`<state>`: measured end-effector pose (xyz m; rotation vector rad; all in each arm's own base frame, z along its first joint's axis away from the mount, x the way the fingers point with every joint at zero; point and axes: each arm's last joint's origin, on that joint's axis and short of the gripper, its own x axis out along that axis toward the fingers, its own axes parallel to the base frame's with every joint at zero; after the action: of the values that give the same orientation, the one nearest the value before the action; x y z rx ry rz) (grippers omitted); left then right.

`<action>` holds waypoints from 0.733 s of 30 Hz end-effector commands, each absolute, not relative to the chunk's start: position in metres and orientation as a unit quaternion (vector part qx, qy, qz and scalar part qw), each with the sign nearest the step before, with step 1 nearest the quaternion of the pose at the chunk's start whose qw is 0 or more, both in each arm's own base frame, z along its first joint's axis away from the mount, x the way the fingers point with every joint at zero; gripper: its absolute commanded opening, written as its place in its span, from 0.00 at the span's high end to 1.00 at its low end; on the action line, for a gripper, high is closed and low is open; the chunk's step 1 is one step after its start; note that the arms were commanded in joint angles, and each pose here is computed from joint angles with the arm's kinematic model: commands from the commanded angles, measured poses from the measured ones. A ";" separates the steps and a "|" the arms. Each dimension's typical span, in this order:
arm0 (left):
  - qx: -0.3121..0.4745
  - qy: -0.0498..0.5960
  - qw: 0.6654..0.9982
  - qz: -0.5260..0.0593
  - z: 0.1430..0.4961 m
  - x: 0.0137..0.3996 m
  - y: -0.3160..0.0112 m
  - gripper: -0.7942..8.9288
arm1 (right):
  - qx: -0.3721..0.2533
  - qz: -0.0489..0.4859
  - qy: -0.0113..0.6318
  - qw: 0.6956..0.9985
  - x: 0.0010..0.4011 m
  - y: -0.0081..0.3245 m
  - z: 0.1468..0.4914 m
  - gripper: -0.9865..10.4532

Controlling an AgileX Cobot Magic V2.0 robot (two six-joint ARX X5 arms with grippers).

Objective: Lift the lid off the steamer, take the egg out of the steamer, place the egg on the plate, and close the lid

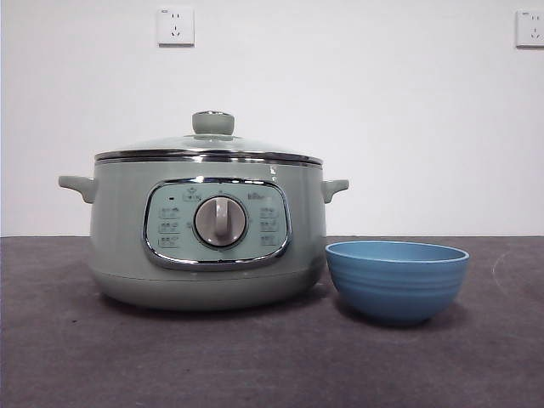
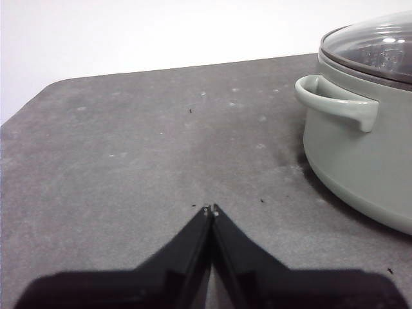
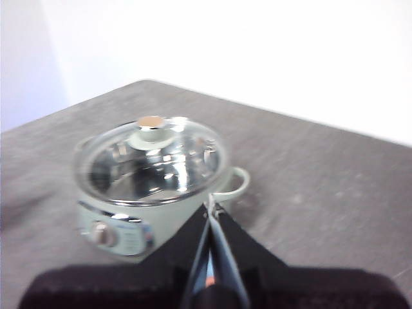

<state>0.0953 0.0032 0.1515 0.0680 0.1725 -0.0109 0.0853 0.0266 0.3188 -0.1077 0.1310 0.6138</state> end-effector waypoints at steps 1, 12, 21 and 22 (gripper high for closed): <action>0.030 0.092 0.995 -0.003 0.147 0.096 0.004 0.92 | -0.066 0.288 0.024 0.955 0.090 0.025 0.283 0.91; 0.030 0.092 0.995 -0.003 0.147 0.096 0.004 0.92 | -0.033 0.174 0.025 0.984 0.095 0.018 0.188 0.91; 0.031 0.092 0.995 -0.003 0.147 0.096 0.004 0.92 | 0.010 0.168 0.062 0.984 0.095 0.017 0.153 0.91; 0.030 0.092 0.995 -0.003 0.147 0.096 0.004 0.92 | 0.010 0.168 0.066 0.984 0.095 0.017 0.152 0.91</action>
<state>0.0953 0.0032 0.1515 0.0680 0.1721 -0.0108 0.0943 0.0173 0.1546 -0.0023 0.1282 0.3424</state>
